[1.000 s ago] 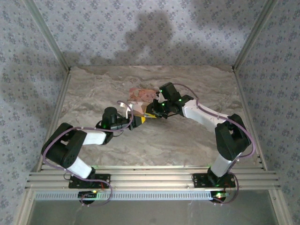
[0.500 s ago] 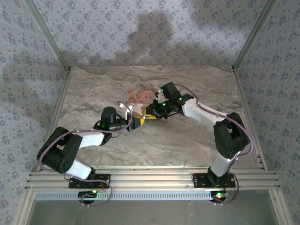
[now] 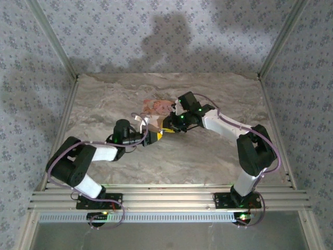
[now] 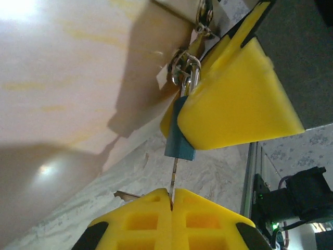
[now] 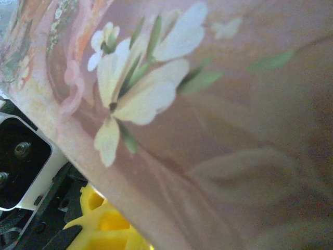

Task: Unlock a padlock with a key

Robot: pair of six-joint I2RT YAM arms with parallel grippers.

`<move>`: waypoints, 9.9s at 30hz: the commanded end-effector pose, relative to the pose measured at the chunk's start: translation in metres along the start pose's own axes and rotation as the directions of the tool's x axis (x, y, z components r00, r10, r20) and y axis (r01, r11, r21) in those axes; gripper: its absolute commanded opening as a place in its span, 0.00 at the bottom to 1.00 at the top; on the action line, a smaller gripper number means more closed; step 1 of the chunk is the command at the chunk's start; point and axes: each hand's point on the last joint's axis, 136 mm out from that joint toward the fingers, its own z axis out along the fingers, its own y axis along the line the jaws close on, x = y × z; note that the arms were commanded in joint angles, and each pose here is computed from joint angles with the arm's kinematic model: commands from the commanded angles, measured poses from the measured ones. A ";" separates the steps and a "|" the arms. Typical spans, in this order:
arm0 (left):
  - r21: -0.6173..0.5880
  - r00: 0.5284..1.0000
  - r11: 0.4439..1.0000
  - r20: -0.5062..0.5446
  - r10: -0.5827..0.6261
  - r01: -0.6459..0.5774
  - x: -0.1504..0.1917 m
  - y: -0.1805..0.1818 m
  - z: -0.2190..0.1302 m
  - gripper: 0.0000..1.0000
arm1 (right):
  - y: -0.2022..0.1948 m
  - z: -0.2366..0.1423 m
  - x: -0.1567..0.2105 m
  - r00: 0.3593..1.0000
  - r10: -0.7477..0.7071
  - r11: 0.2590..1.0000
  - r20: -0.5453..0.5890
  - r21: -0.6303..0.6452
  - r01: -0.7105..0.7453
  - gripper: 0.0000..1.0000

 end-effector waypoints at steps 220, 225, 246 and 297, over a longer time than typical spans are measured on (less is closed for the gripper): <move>-0.151 0.598 0.584 -0.324 0.733 -0.798 0.035 0.010 -0.006 0.00 | -0.081 -0.036 0.035 0.974 -0.046 0.977 0.223 0.211 -0.003 0.55; -0.110 0.559 0.559 -0.346 0.754 -0.822 0.033 0.008 -0.001 0.00 | -0.087 -0.035 0.040 0.976 -0.035 0.976 0.216 0.218 -0.014 0.55; 0.013 0.463 0.501 -0.366 0.807 -0.865 0.039 0.000 0.034 0.00 | -0.092 -0.046 0.041 0.970 -0.046 0.977 0.238 0.214 -0.006 0.54; -0.020 0.619 0.619 -0.016 0.785 -0.785 0.025 -0.055 0.088 0.00 | -0.092 -0.101 0.011 0.903 -0.019 0.963 0.428 0.252 -0.099 0.64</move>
